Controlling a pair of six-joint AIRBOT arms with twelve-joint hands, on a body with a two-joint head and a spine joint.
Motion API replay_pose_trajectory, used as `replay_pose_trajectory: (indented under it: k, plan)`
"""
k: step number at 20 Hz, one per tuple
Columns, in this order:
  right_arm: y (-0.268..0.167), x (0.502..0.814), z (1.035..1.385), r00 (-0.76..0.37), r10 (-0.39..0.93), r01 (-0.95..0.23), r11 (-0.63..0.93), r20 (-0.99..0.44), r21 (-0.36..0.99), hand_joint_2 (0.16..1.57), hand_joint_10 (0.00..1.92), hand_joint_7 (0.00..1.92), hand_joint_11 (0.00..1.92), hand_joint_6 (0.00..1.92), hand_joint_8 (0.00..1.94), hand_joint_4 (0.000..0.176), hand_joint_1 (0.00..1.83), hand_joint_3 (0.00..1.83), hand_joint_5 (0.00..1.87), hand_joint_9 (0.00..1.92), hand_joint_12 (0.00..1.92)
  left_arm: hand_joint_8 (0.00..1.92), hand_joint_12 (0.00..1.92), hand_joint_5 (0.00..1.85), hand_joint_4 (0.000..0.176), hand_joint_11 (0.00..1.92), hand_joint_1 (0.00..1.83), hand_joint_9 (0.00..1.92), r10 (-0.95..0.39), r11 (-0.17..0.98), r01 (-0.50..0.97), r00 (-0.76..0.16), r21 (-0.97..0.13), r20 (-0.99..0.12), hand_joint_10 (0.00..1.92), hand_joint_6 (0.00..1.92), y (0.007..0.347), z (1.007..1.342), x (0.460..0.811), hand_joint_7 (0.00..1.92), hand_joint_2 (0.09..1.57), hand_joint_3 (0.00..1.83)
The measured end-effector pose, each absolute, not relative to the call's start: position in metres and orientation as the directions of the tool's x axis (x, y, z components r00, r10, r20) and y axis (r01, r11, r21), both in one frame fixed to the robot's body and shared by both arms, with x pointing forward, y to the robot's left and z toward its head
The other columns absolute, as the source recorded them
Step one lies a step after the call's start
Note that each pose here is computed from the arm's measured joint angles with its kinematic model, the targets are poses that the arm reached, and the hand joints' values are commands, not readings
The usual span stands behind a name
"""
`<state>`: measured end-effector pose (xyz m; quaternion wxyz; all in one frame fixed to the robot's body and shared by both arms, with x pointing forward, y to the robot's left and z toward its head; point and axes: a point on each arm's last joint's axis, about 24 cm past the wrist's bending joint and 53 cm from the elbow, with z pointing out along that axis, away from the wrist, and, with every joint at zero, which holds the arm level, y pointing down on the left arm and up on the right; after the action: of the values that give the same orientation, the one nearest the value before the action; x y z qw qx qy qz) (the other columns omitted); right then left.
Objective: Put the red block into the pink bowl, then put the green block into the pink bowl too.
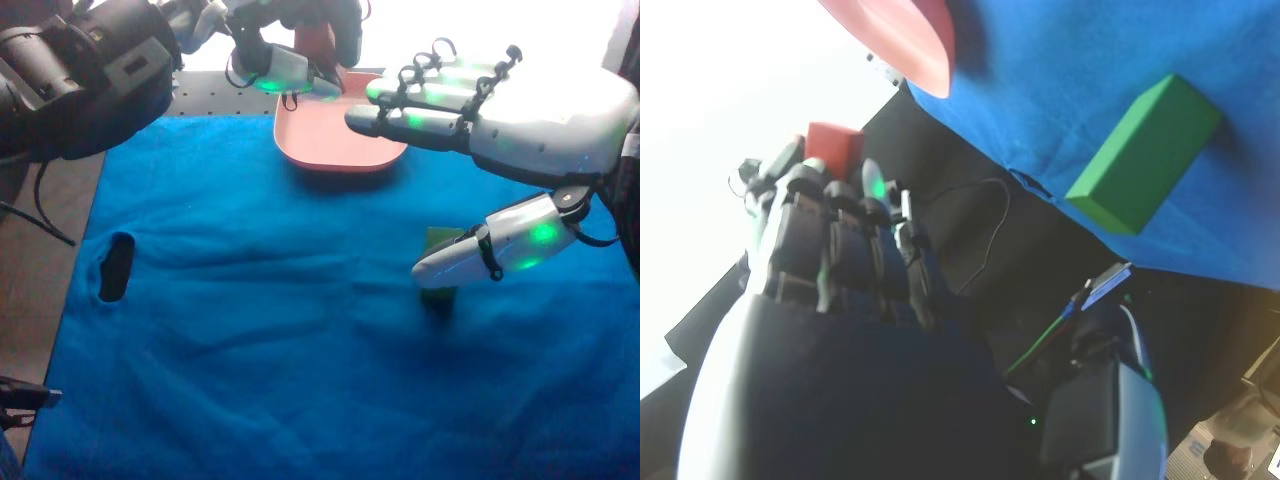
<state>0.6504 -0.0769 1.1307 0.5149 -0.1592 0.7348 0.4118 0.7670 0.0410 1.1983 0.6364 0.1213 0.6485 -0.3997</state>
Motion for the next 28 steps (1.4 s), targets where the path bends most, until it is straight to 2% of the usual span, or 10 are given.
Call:
replay_pose_trajectory:
  k: [3, 6, 10, 11, 18, 19, 21, 24, 25, 28]
  plan:
    - [-0.073, 0.648, 1.129, -0.432, 0.191, -0.66, 0.6, -0.882, 0.453, 0.88, 0.0, 0.0, 0.02, 0.0, 0.0, 0.068, 0.09, 0.01, 0.0, 0.0, 0.01, 0.71, 1.33, 1.08, 0.0, 0.79, 1.38, 1.03, -0.365, 0.65, 0.654, -0.178, -0.387, -0.914, 1.06, 0.72, 0.044, 1.193, 0.77, 1.13, 1.05, 0.0]
    - [-0.073, 0.648, 1.129, -0.434, 0.193, -0.659, 0.598, -0.88, 0.456, 0.84, 0.0, 0.0, 0.01, 0.0, 0.0, 0.043, 0.06, 0.0, 0.0, 0.0, 0.01, 0.68, 1.21, 1.07, 0.0, 0.75, 1.39, 1.01, -0.371, 0.647, 0.651, -0.188, -0.398, -0.91, 1.02, 0.81, 0.042, 1.187, 0.77, 1.13, 1.05, 0.0]
    - [-0.072, 0.647, 1.13, -0.434, 0.194, -0.661, 0.596, -0.88, 0.457, 0.85, 0.0, 0.0, 0.02, 0.0, 0.0, 0.063, 0.03, 0.0, 0.0, 0.0, 0.03, 0.69, 1.29, 1.09, 0.0, 0.81, 1.39, 1.03, -0.362, 0.651, 0.642, -0.206, -0.404, -0.909, 1.04, 0.77, 0.038, 1.178, 0.77, 1.12, 1.05, 0.0]
    - [-0.071, 0.647, 1.13, -0.434, 0.194, -0.662, 0.594, -0.88, 0.458, 0.85, 0.0, 0.0, 0.03, 0.0, 0.0, 0.047, 0.03, 0.0, 0.0, 0.0, 0.03, 0.74, 1.3, 1.14, 0.001, 0.77, 1.27, 1.02, -0.364, 0.651, 0.642, -0.206, -0.406, -0.908, 0.77, 0.72, 0.038, 1.178, 0.77, 1.13, 1.04, 0.0]
    - [-0.07, 0.646, 1.13, -0.435, 0.196, -0.664, 0.59, -0.879, 0.46, 0.83, 0.0, 0.0, 0.01, 0.0, 0.0, 0.036, 0.07, 0.0, 0.0, 0.0, 0.05, 0.77, 1.36, 1.07, 0.0, 0.76, 1.39, 1.0, -0.365, 0.662, 0.621, -0.222, -0.42, -0.904, 1.1, 0.75, 0.043, 1.167, 0.773, 1.11, 1.06, 0.0]
    - [-0.07, 0.646, 1.13, -0.435, 0.195, -0.664, 0.59, -0.879, 0.459, 0.85, 0.0, 0.01, 0.0, 0.0, 0.0, 0.01, 0.06, 0.0, 0.0, 0.01, 0.17, 0.83, 1.38, 1.08, 0.0, 0.74, 1.27, 0.99, -0.369, 0.658, 0.621, -0.226, -0.425, -0.902, 0.88, 0.77, 0.041, 1.167, 0.773, 1.11, 1.06, 0.0]
    - [-0.07, 0.646, 1.13, -0.435, 0.195, -0.664, 0.59, -0.879, 0.459, 0.83, 0.0, 0.0, 0.0, 0.0, 0.0, 0.018, 0.04, 0.0, 0.0, 0.0, 0.15, 0.86, 1.42, 1.05, 0.038, 0.76, 1.23, 1.02, -0.376, 0.652, 0.621, -0.232, -0.434, -0.897, 0.76, 0.84, 0.041, 1.165, 0.772, 1.09, 1.07, 0.0]
    - [-0.07, 0.646, 1.129, -0.436, 0.195, -0.664, 0.59, -0.879, 0.46, 0.82, 0.0, 0.0, 0.0, 0.0, 0.0, 0.034, 0.06, 0.0, 0.0, 0.0, 0.21, 0.93, 1.35, 0.97, 0.038, 0.87, 1.21, 1.05, -0.377, 0.659, 0.609, -0.239, -0.44, -0.895, 0.66, 0.96, 0.046, 1.16, 0.774, 1.03, 1.1, 0.0]
    - [-0.068, 0.646, 1.129, -0.438, 0.197, -0.665, 0.587, -0.877, 0.463, 0.82, 0.0, 0.0, 0.0, 0.0, 0.0, 0.041, 0.05, 0.0, 0.0, 0.0, 0.22, 0.22, 1.02, 0.82, 0.0, 0.79, 1.1, 1.01, -0.38, 0.659, 0.607, -0.24, -0.444, -0.893, 0.3, 0.48, 0.046, 1.16, 0.774, 0.91, 1.04, 0.0]
    - [-0.066, 0.645, 1.129, -0.438, 0.195, -0.667, 0.584, -0.878, 0.463, 0.86, 0.0, 0.03, 0.0, 0.0, 0.0, 0.0, 0.04, 0.0, 0.0, 0.01, 0.22, 0.0, 0.74, 0.78, 0.0, 0.72, 1.23, 0.94, -0.386, 0.658, 0.606, -0.241, -0.448, -0.891, 0.01, 0.04, 0.047, 1.161, 0.774, 0.8, 0.98, 0.0]
